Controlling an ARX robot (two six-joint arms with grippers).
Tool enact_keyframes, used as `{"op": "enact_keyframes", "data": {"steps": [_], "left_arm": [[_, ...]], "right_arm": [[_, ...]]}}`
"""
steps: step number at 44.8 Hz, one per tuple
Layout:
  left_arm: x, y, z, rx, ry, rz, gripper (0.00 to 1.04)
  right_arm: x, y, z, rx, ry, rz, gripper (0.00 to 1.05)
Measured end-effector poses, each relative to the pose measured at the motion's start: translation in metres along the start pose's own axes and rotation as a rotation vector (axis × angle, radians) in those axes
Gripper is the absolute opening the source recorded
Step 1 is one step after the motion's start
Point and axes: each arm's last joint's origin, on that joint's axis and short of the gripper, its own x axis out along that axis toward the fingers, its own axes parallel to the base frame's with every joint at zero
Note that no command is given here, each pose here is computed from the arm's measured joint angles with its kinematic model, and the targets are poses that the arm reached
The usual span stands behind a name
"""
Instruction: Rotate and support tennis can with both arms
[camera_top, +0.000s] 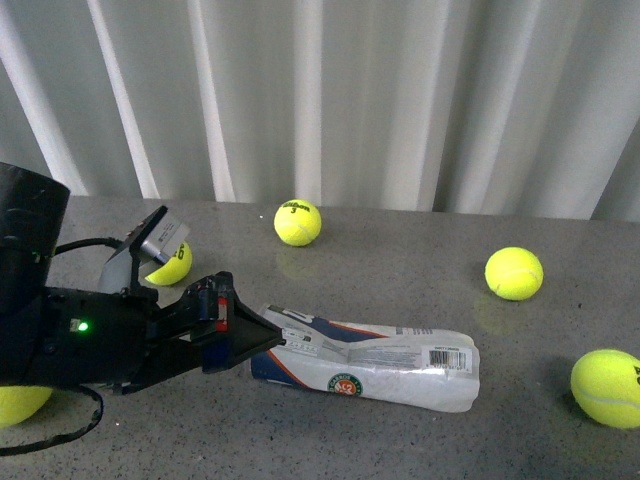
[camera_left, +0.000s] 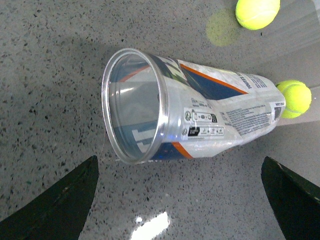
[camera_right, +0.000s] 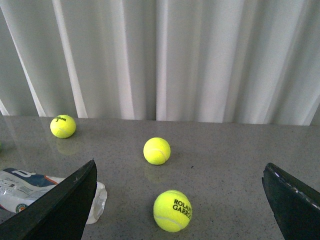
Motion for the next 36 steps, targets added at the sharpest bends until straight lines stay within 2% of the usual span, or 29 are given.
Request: {"op": "enact_keyframes", "data": {"steps": [11,23,36], "left_arm": [[0.02,0.007,0.012,0.033,0.014,-0.009,0.98],[0.027,0.01,0.013,0.043,0.042,-0.015,0.98],[0.042,-0.009,0.003,0.044,0.074,-0.096,0.98]], "right_arm": [[0.0,0.0,0.0,0.0,0.0,0.0,0.98],[0.0,0.0,0.0,0.0,0.0,0.0,0.98],[0.0,0.0,0.0,0.0,0.0,0.0,0.98]]}}
